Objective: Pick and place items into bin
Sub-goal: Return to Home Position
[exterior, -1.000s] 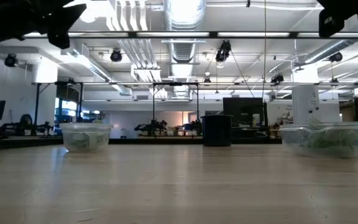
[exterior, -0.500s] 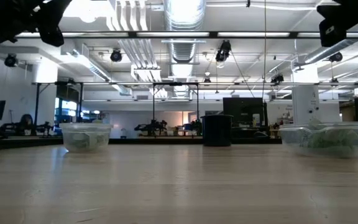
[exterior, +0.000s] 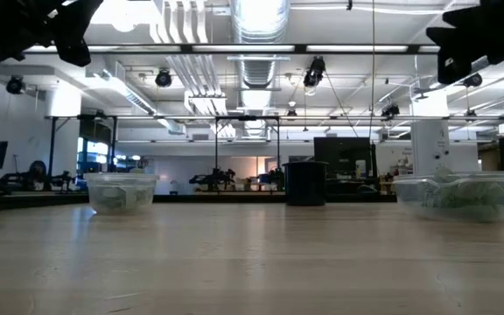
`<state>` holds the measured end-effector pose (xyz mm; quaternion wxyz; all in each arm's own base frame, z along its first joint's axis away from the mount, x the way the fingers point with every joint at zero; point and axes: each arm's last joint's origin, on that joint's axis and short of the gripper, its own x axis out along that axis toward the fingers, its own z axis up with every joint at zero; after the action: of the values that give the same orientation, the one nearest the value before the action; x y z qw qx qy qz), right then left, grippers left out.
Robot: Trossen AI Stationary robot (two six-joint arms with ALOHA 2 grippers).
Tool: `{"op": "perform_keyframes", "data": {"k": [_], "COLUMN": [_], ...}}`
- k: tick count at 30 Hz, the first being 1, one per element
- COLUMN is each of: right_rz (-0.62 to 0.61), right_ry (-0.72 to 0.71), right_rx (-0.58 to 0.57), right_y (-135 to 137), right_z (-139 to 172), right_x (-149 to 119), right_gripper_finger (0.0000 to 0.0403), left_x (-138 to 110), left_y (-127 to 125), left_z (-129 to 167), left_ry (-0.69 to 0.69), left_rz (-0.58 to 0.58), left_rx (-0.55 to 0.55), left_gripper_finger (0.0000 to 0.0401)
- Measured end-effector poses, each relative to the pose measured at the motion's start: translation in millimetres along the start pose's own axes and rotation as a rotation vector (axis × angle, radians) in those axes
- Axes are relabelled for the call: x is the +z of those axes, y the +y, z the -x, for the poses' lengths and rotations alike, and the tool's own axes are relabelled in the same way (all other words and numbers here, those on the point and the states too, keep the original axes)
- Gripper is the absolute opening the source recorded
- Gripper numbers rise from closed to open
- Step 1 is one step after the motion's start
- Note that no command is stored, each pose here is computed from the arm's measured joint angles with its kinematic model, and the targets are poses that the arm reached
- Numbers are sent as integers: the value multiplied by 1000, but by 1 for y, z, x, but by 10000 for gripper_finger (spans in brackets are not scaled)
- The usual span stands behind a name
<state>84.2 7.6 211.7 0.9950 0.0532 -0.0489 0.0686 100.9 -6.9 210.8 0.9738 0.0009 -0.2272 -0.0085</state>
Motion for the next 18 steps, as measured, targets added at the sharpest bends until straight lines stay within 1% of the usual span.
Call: {"op": "perform_keyframes", "data": {"k": [4, 9, 13, 18], "right_rz": [1, 5, 13, 19], "right_ry": [-66, -142, -161, -199], "right_rx": [-14, -22, -87, -102], "right_y": [-2, -4, -6, -10], "right_z": [-4, -7, -7, -6], "right_x": [-11, -23, -22, -18], "right_gripper_finger": [127, 121, 123, 128], "left_x": [1, 3, 5, 8], "left_y": [0, 0, 0, -1], "left_z": [0, 2, 3, 5], "left_ry": [-7, -28, -43, -74], "left_rz": [-6, -62, -95, -152], "left_rx": [-1, -8, -10, -35], "left_gripper_finger": [154, 154, 154, 154]}}
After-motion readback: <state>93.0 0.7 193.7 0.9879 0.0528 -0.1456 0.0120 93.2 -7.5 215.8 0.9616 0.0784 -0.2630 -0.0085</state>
